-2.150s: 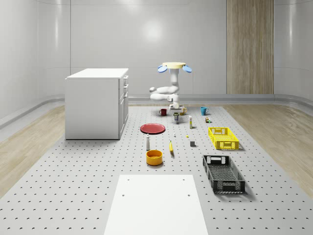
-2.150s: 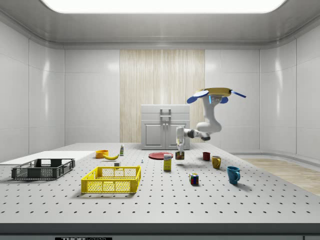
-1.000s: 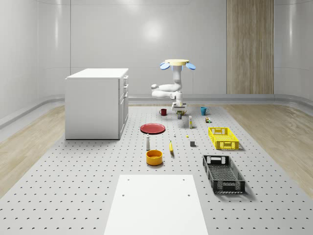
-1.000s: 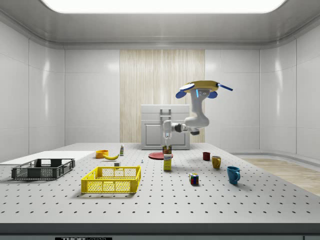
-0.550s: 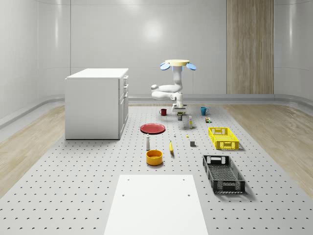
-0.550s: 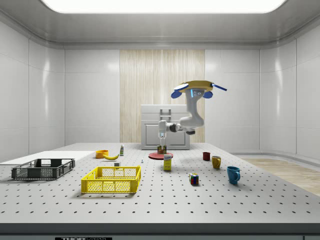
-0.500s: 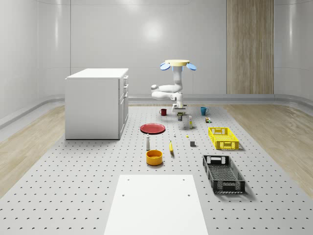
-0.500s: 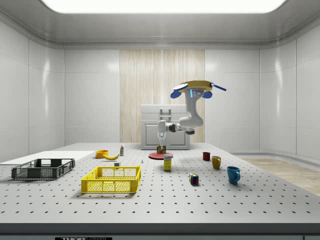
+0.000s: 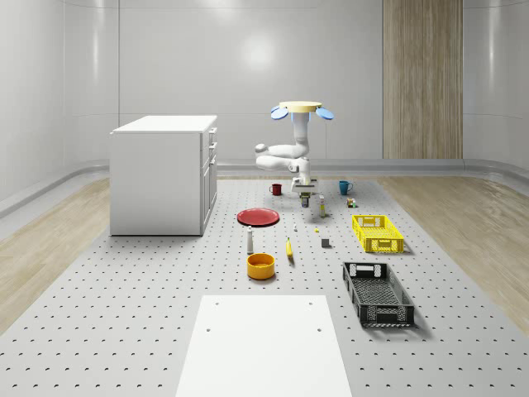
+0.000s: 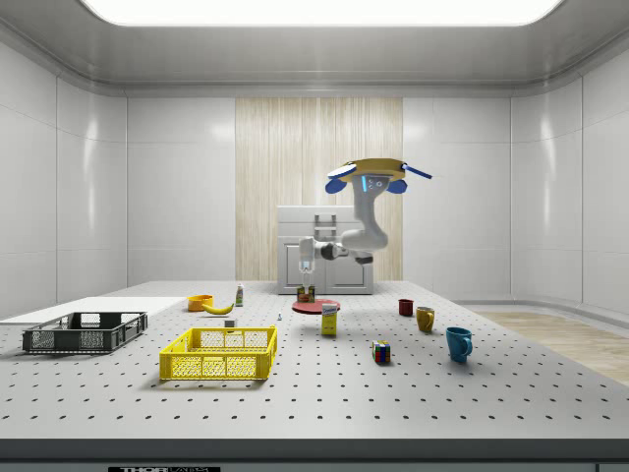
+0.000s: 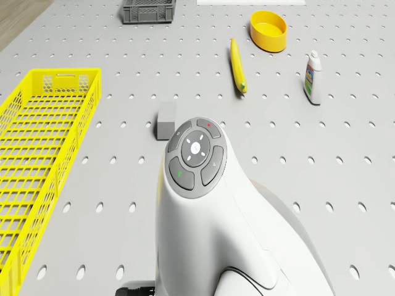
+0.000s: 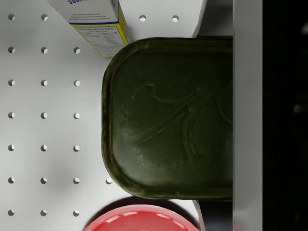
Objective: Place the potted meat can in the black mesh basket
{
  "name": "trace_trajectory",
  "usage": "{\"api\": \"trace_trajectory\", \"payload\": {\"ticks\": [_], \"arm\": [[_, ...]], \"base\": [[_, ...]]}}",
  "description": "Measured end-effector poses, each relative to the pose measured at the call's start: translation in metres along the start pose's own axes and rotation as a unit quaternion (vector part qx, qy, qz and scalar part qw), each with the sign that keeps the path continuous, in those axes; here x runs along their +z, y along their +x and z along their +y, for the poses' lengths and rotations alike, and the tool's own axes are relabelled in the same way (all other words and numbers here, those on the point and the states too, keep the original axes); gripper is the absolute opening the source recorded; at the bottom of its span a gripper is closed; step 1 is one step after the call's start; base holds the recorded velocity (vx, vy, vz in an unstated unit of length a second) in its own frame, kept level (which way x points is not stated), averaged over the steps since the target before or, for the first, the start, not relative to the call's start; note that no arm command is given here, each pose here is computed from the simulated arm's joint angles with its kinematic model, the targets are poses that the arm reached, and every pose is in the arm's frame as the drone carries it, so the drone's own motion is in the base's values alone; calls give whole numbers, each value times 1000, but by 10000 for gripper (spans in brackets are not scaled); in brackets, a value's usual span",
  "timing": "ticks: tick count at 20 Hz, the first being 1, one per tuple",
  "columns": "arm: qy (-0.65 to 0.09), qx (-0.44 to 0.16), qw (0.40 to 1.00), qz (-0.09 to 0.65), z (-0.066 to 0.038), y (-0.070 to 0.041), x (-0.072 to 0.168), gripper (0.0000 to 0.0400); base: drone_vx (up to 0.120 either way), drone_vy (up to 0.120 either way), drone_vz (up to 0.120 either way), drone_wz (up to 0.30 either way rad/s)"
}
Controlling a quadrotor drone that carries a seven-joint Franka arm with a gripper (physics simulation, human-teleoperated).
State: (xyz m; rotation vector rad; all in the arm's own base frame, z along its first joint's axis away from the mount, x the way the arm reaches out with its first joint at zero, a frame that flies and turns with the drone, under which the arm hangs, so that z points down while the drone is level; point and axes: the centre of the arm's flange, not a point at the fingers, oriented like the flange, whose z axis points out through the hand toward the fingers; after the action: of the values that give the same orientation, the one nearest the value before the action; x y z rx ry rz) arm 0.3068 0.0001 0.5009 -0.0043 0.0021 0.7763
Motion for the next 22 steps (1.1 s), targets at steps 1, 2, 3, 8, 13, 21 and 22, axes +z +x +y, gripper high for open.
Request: {"api": "trace_trajectory", "payload": {"ticks": [1,2,3,8,13,21,22], "arm": [[0,0,1000,0,0,0,0,286],[0,0,1000,0,0,0,0,286],[0,0,1000,0,0,0,0,286],[0,0,1000,0,0,0,0,286],[0,0,1000,0,0,0,0,286],[0,0,1000,0,0,0,0,286],[0,0,1000,0,0,0,0,286]], "base": [[120,0,0,0],[120,0,0,0],[120,0,0,0],[120,0,0,0],[120,0,0,0],[120,60,0,0],[120,120,0,0]]}}
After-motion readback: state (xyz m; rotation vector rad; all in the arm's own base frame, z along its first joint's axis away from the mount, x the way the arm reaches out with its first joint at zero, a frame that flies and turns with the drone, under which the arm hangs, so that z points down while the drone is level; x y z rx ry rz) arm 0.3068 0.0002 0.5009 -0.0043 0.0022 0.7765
